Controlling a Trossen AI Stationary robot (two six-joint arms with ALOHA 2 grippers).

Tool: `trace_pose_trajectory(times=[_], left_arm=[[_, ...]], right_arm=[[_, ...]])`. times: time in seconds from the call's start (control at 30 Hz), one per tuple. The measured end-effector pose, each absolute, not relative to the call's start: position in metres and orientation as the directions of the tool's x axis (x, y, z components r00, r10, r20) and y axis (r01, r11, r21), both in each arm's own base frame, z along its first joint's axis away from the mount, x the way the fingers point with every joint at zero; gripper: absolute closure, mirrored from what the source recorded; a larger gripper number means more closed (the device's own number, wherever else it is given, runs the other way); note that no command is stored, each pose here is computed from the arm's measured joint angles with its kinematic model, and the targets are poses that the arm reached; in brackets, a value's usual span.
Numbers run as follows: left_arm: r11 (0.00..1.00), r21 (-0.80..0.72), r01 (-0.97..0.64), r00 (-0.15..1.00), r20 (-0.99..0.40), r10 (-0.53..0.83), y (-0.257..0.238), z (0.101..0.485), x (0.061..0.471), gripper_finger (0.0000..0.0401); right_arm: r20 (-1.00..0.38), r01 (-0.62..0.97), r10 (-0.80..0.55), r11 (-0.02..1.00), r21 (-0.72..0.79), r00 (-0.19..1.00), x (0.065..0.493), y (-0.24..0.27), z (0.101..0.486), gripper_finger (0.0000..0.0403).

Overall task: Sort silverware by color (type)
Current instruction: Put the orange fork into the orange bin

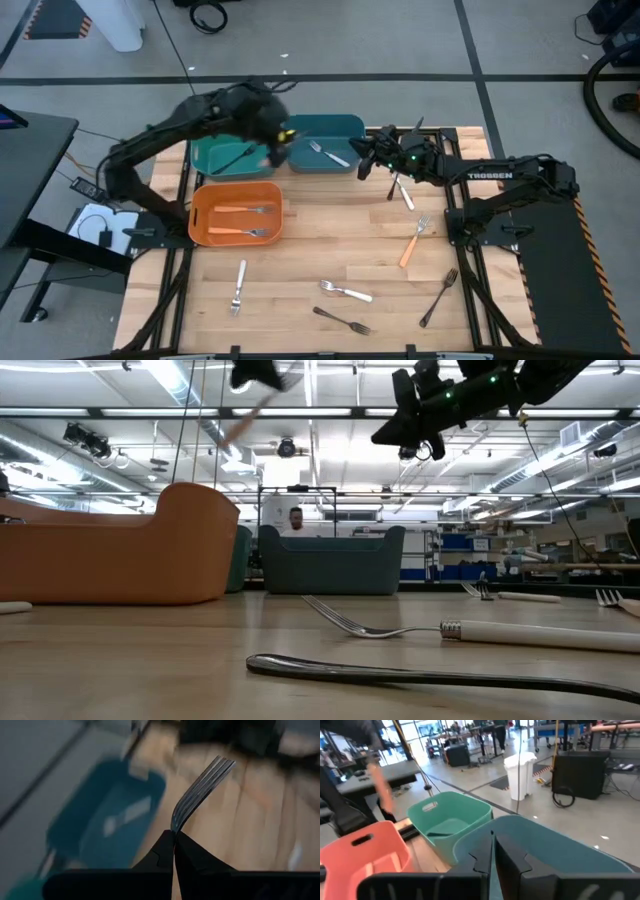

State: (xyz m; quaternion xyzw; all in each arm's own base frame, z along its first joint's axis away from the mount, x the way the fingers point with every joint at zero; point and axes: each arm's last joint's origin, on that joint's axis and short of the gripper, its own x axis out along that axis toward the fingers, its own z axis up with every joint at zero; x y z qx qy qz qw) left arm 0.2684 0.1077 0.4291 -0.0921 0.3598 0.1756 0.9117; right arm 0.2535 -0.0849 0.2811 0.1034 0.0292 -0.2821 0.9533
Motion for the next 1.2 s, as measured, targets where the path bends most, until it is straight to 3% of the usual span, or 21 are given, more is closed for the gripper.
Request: trace_pose_trajectory(times=[0.2, 0.47, 0.67, 1.2], left_arm=[[0.943, -0.021, -0.333, 0.385, -0.916, 0.116, 0.078, 0.415, 0.228, 0.039], [0.978, -0.056, -0.2, 0.157, -0.987, -0.024, 0.045, 0.358, 0.23, 0.0388], [0.968, -0.187, -0.168, 0.13, -0.978, -0.166, 0.029, 0.309, 0.228, 0.0387], [0.959, -0.188, -0.212, 0.043, -0.982, -0.183, 0.03, 0.248, 0.22, 0.0381]], right_arm=[[-0.117, 0.567, -0.554, 0.808, 0.161, 0.824, 0.251, -0.092, 0.281, 0.0375], [-0.088, 0.579, -0.572, 0.801, 0.155, 0.815, 0.249, -0.097, 0.284, 0.0376], [-0.087, 0.579, -0.572, 0.801, 0.154, 0.815, 0.249, -0.097, 0.284, 0.0374], [-0.097, 0.58, -0.572, 0.801, 0.152, 0.815, 0.249, -0.097, 0.283, 0.0374]])
